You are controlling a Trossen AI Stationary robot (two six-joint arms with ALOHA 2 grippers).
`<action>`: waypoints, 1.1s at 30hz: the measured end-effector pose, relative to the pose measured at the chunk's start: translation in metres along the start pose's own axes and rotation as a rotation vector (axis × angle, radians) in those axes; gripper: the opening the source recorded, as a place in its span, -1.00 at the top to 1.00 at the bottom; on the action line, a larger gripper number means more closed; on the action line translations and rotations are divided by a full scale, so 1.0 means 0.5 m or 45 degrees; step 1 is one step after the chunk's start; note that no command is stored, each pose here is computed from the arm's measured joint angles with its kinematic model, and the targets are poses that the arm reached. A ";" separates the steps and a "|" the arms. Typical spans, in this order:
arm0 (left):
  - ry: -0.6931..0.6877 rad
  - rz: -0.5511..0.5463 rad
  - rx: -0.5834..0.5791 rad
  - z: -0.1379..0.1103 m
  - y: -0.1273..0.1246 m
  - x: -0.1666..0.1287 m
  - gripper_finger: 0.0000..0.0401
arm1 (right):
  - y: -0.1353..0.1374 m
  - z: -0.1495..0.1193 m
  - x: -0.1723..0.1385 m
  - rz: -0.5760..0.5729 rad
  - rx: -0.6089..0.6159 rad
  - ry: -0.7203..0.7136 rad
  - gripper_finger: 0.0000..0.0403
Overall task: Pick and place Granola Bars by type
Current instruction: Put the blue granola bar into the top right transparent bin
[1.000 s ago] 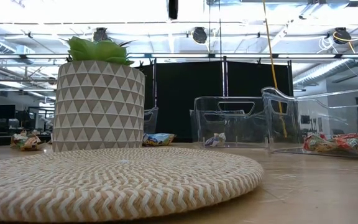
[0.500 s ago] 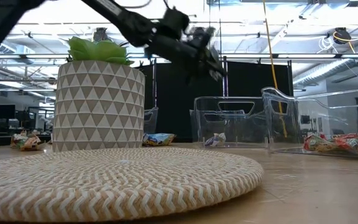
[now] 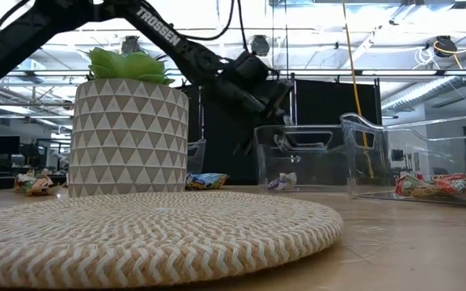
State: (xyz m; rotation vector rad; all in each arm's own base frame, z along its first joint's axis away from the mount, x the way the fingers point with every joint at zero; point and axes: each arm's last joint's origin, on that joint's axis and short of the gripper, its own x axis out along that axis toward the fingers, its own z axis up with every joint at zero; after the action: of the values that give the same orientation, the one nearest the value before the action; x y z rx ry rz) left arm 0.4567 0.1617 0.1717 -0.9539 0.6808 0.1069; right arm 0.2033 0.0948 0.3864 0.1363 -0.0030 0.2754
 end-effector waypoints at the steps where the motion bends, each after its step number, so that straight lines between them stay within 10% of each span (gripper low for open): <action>1: 0.010 -0.032 0.006 0.000 -0.002 0.001 0.78 | 0.000 0.002 0.000 0.003 -0.015 -0.011 0.21; 11: 0.031 -0.352 -0.041 0.025 -0.072 -0.050 0.02 | 0.001 0.015 -0.008 0.016 -0.101 -0.076 0.21; 24: -0.022 -0.242 0.075 0.012 -0.164 -0.161 0.06 | 0.000 0.023 -0.019 0.018 -0.245 -0.099 0.22; 28: 0.123 -0.136 0.046 -0.026 -0.179 -0.182 0.06 | 0.002 0.023 -0.022 0.068 -0.239 -0.096 0.22; 33: 0.208 0.333 0.083 -0.069 -0.151 -0.206 0.06 | 0.004 0.023 -0.024 0.114 -0.246 -0.089 0.22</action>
State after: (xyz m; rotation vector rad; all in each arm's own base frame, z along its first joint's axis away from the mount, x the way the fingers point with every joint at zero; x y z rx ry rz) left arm 0.3870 0.1115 0.2719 -0.8131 0.9532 0.2378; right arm 0.1916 0.0919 0.3978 -0.0465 -0.1054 0.3577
